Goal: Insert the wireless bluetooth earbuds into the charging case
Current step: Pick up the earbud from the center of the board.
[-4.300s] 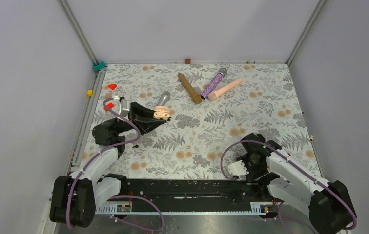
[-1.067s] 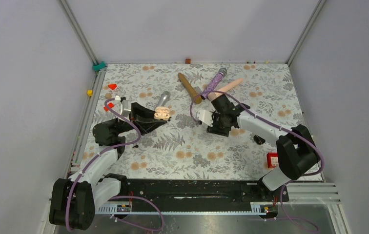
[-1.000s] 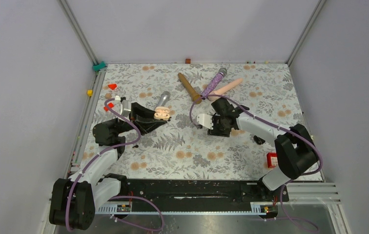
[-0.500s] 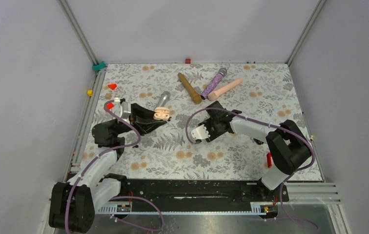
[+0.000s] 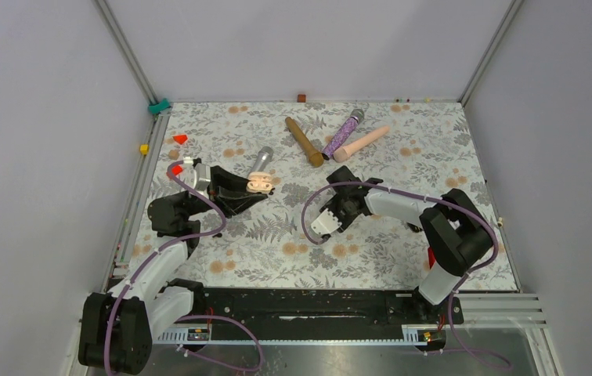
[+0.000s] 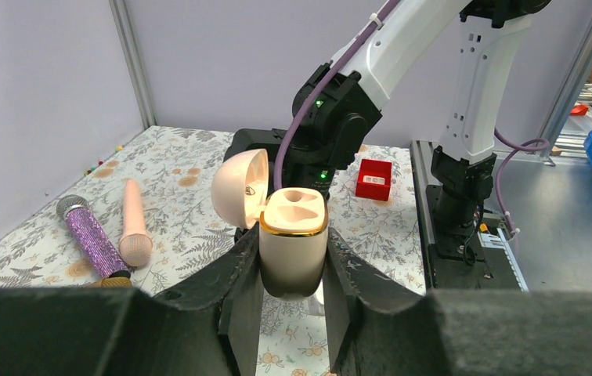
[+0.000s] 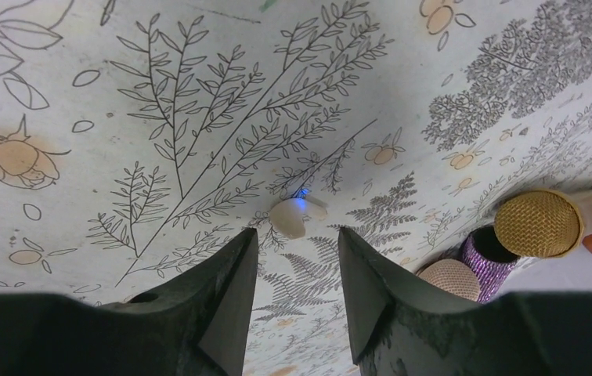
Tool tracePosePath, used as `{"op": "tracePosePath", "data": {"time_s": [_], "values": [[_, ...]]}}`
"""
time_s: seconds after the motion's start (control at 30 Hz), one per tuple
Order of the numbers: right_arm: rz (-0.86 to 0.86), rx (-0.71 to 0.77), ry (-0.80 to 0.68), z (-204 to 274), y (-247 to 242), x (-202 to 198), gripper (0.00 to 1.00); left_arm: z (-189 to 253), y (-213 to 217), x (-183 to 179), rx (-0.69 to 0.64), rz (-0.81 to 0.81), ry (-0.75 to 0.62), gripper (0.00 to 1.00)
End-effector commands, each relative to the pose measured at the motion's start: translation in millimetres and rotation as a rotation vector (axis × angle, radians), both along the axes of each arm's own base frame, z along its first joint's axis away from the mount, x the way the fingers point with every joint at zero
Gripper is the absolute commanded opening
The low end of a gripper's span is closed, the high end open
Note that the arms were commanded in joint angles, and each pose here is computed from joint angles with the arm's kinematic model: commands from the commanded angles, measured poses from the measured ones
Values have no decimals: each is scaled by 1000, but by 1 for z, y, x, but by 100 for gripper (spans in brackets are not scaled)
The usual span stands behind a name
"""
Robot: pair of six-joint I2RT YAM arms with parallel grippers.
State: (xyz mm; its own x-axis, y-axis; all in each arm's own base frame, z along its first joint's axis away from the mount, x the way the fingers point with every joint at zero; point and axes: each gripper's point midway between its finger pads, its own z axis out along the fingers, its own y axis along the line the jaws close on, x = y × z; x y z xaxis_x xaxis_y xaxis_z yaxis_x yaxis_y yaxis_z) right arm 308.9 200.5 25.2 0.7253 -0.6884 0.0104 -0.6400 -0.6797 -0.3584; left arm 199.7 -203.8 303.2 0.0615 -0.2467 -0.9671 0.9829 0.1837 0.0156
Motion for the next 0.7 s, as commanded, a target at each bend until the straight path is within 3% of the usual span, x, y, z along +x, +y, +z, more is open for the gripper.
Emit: {"op": "tracePosePath", "data": {"time_s": [0.0,0.4,0.5,0.67], "values": [[62,-55,-15,-5,-1,0,48,12,0,-5,0,-7,-80,5],[82,-96,-23,-21,2,-1,30,11,0,-4,1,-7,-77,5],[72,-103,-27,-24,1,1,21,10,0,-4,2,-8,-74,5],[3,-29,-24,-8,11,3,15,9,-1,-3,1,-8,-67,5]]}}
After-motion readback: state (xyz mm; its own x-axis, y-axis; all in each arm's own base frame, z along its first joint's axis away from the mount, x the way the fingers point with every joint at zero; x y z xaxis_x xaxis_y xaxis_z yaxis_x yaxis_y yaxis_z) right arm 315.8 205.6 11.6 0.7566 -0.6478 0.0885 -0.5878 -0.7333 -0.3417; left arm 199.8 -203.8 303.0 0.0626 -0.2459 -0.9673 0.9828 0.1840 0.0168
